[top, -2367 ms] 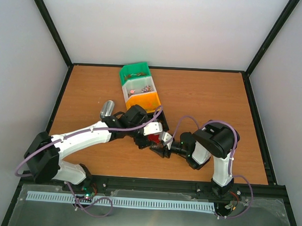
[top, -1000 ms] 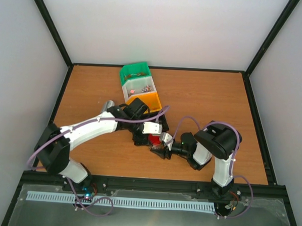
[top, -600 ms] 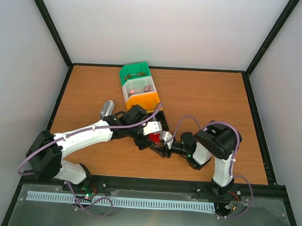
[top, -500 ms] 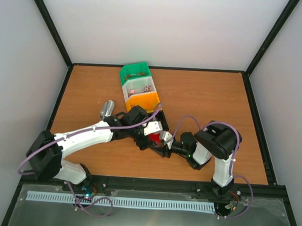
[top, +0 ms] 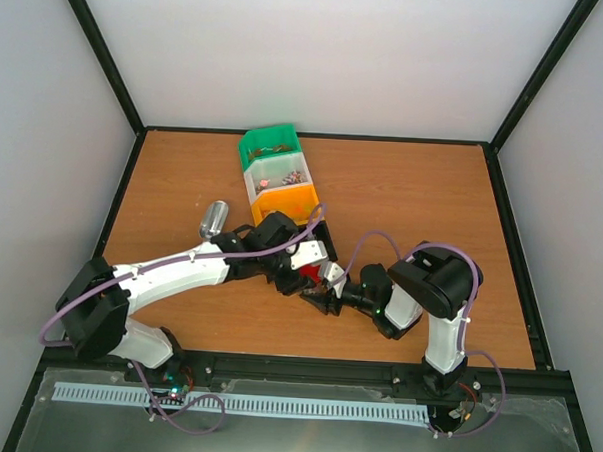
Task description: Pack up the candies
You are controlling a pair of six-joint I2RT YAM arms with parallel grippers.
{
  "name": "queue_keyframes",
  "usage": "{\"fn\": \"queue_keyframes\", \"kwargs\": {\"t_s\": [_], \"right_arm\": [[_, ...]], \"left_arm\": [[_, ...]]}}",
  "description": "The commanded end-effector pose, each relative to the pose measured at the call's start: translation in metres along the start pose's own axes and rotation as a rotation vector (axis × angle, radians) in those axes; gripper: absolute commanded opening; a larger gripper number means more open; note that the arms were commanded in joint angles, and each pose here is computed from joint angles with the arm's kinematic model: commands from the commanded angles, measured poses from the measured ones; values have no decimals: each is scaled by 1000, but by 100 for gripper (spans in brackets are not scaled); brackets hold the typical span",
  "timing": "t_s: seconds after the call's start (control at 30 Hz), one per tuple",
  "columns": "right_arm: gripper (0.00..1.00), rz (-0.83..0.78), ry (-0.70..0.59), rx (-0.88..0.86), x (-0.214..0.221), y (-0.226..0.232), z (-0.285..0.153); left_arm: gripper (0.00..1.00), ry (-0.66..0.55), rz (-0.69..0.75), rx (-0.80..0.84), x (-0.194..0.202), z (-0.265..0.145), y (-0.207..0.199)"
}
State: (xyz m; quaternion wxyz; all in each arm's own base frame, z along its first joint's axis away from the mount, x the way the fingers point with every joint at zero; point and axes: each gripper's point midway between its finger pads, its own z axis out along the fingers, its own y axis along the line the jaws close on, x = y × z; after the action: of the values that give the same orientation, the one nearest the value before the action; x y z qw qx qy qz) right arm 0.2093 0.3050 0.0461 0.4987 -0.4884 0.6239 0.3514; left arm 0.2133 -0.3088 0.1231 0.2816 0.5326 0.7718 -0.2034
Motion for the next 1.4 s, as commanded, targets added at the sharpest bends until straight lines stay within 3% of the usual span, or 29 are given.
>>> {"fn": "queue_keyframes", "kwargs": {"t_s": [0.0,0.3,0.43,0.5,0.63,0.73,0.9,1.1,1.37], "right_arm": [[51,-67,-87,-32,-22,6,1],[50,-65,-108,-122,-25,22,-2],[50,-60,-109,-122,-25,22,-1],[50,-57,-107,-110,-25,19,0],[50,-57,-99,-79,-24,14,0],[50,-64,-99,-57,-24,10,1],[50,-67,-97,-28,-25,4,2],[50,-63,-89,-15,-24,2,2],[50,-64,-84,-8,-23,0,3]], "left_arm": [[62,-23,66,18,-11,-3,-2],[58,158,410,437,31,-6,-41],[58,184,531,459,26,-5,-30],[59,155,491,397,13,-1,-15],[72,64,372,264,-9,-7,0],[82,20,241,207,-14,-15,1],[88,-38,146,147,-13,-19,-1],[87,-65,77,76,-25,-7,4],[75,-58,122,75,-26,-3,-8]]}}
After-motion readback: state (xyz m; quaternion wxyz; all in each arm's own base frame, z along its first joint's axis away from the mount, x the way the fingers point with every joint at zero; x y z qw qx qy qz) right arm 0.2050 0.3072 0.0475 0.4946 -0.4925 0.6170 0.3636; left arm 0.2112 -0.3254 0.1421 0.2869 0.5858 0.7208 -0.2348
